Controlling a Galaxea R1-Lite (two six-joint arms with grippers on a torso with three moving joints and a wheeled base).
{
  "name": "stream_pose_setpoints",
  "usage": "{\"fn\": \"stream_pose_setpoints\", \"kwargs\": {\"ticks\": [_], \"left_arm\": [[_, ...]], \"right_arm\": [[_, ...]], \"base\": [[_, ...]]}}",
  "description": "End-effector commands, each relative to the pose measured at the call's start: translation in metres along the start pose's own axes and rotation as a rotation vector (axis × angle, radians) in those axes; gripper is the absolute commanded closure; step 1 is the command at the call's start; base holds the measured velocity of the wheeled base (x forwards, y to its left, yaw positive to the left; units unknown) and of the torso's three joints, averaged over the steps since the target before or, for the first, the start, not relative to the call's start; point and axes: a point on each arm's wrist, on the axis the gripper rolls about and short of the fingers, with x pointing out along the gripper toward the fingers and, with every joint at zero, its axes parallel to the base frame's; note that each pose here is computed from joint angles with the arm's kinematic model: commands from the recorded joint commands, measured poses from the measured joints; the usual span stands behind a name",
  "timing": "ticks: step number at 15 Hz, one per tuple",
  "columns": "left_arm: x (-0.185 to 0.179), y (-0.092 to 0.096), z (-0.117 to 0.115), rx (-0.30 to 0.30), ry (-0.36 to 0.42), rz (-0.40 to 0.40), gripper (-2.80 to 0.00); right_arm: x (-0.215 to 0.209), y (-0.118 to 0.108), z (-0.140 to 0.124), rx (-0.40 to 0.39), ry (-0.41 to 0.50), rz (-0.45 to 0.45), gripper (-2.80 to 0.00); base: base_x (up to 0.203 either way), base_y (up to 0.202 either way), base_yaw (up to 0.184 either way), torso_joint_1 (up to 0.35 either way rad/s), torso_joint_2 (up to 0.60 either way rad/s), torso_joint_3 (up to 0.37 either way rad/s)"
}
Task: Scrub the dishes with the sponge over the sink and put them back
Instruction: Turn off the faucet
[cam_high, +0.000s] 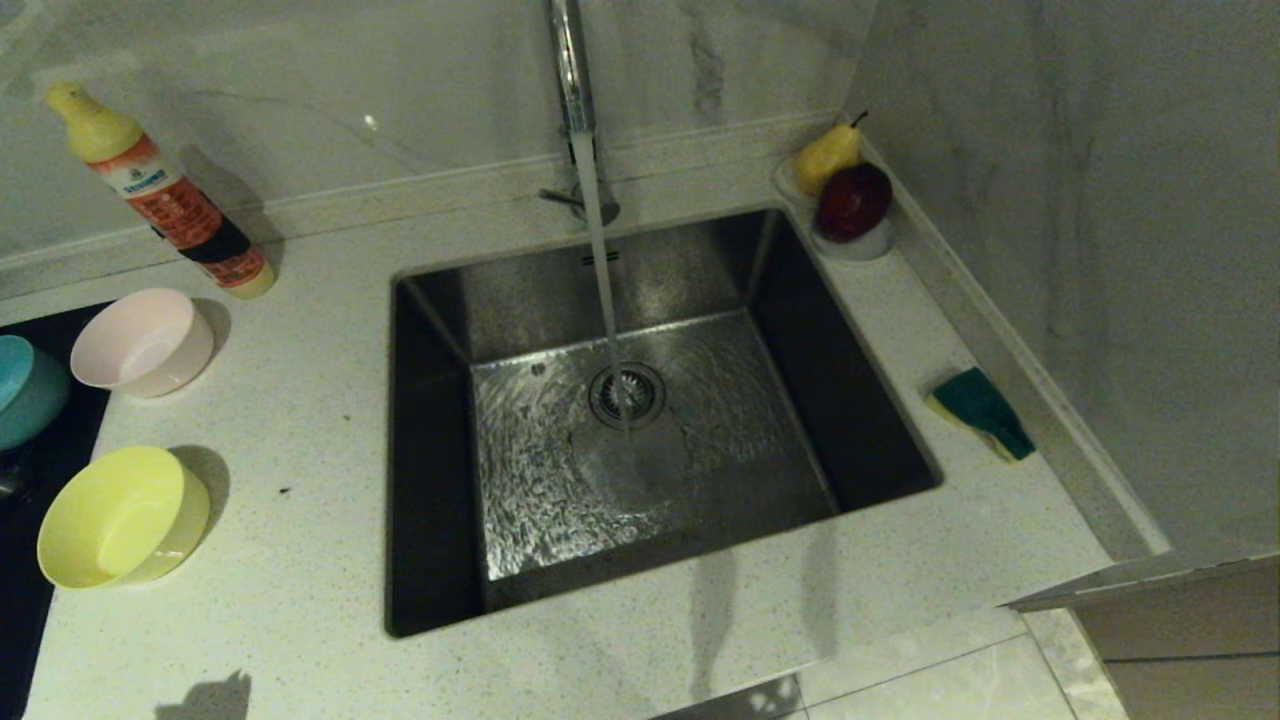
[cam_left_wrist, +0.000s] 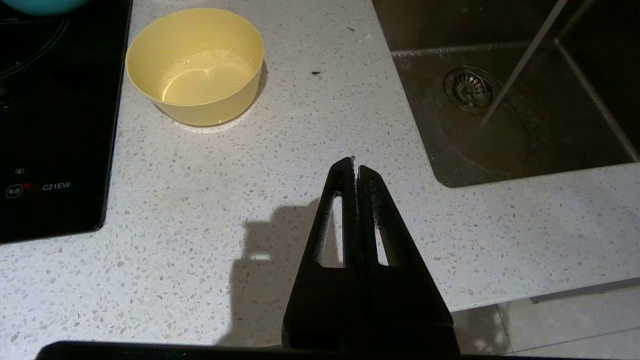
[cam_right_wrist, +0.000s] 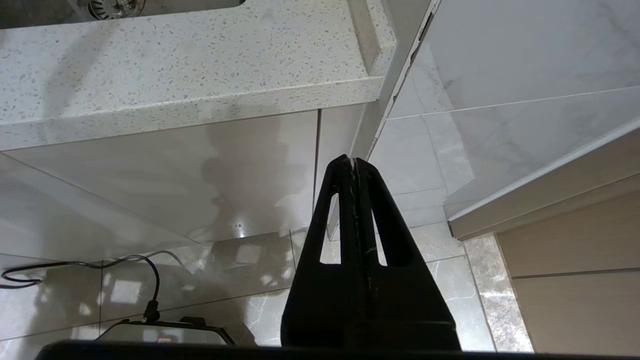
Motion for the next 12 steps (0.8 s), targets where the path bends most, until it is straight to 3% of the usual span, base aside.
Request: {"fn": "stream_pose_setpoints", "kwargs": {"ticks": [1,9,12], "left_arm": [[0.002,0.000,-0.011,0.005,0.040,0.002,0.00],[0.002,0.000,-0.011,0.020,0.041,0.005,0.00],[-0.004,-0.001,0.025,0.012,-0.036,-0.013,0.00]], "right_arm": [[0.000,0.000,0.000,-0.001,0.002,0.001,0.00],[0.000,0.000,0.000,-0.001,0.002,0.002,0.00],[0.000,0.000,0.000,0.000,0.001,0.001,0.00]], "base": [[0.000,0.000,0.000,0.000,0.00,0.000],[0.000,0.000,0.000,0.000,0.00,0.000],[0.000,0.000,0.000,0.000,0.00,0.000]]}}
